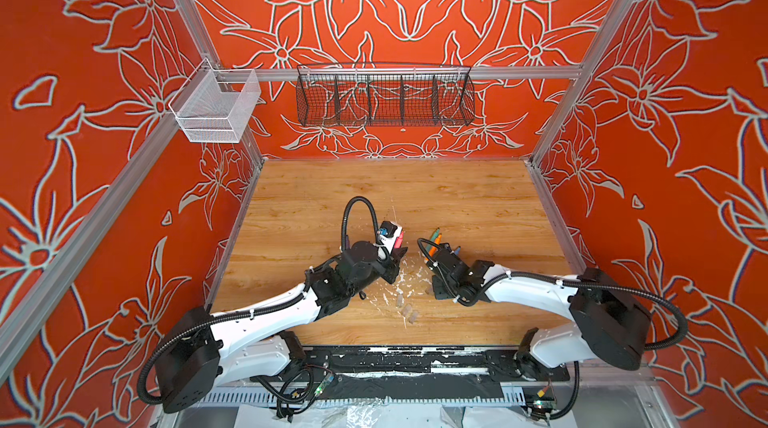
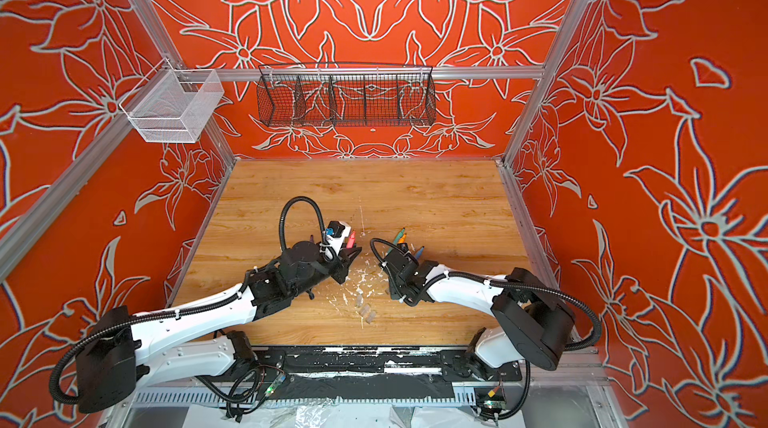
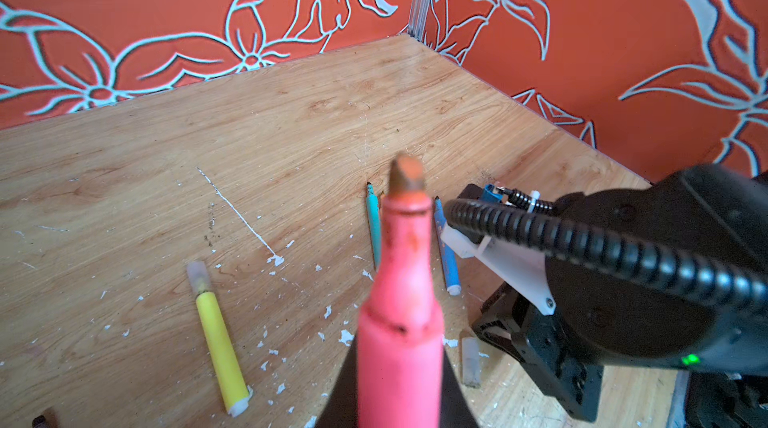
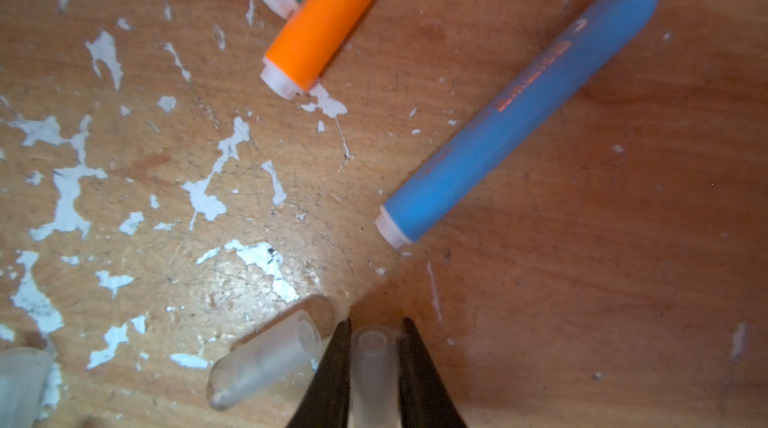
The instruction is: Insert the pens into the pen caps
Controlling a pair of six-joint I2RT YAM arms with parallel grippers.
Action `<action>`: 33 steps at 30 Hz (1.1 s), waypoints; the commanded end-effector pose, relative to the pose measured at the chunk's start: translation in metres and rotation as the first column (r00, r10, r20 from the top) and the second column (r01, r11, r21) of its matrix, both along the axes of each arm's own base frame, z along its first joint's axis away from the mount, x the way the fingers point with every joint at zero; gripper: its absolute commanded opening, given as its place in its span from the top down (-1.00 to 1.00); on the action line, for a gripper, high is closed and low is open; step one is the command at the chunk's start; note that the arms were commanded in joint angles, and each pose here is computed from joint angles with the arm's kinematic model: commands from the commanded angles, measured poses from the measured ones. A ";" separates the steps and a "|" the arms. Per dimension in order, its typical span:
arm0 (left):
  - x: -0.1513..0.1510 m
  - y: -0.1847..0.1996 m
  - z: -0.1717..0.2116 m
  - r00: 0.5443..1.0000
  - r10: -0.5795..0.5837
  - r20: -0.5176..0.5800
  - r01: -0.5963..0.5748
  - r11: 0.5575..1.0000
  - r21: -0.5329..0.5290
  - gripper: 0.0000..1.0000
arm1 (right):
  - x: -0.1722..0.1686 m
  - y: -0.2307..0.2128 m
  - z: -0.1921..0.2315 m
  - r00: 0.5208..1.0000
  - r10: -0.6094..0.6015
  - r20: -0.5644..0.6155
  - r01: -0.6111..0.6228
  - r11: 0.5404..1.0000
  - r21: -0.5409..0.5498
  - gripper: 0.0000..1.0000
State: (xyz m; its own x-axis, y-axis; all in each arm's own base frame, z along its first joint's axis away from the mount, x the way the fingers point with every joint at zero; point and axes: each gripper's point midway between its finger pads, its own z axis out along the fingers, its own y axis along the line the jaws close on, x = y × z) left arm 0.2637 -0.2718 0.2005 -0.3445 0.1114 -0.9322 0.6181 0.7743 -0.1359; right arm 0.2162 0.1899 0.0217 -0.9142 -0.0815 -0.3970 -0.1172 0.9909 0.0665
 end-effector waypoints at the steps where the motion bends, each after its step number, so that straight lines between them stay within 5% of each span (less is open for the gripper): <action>1: -0.002 -0.001 0.009 1.000 -0.007 0.028 0.008 1.000 -0.030 1.00 | -0.014 -0.019 -0.015 0.999 -0.010 -0.048 0.006 0.997 -0.081 0.49; 4: -0.001 -0.001 0.009 1.000 -0.008 0.027 0.009 1.000 -0.030 1.00 | -0.014 -0.019 -0.016 0.999 -0.006 -0.052 0.002 0.996 -0.084 0.50; 10: -0.002 -0.001 0.010 1.000 -0.011 0.028 0.011 0.999 -0.031 1.00 | -0.014 -0.019 -0.016 0.999 -0.011 -0.048 0.008 0.997 -0.082 0.82; 18: -0.003 -0.002 0.011 1.000 -0.015 0.026 0.016 0.999 -0.032 1.00 | -0.009 -0.025 0.011 0.997 -0.051 0.051 0.051 0.999 -0.016 0.91; 24: -0.009 -0.003 0.016 0.998 -0.047 0.042 0.049 0.997 -0.055 1.00 | -0.001 -0.026 0.078 0.970 -0.082 0.231 0.048 0.988 0.150 0.91; 33: -0.010 -0.005 0.014 0.997 -0.059 0.042 0.061 0.997 -0.054 1.00 | 0.015 -0.019 0.219 0.849 -0.177 0.498 -0.050 0.911 0.410 0.95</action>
State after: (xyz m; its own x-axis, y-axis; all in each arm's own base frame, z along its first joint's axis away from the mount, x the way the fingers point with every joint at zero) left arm 0.2556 -0.2730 0.2069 -0.3301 0.0944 -0.9392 0.6481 0.7461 -0.1528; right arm 0.2243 0.1730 0.2027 -0.6386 0.1951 -0.7444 -0.1698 0.9078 0.3836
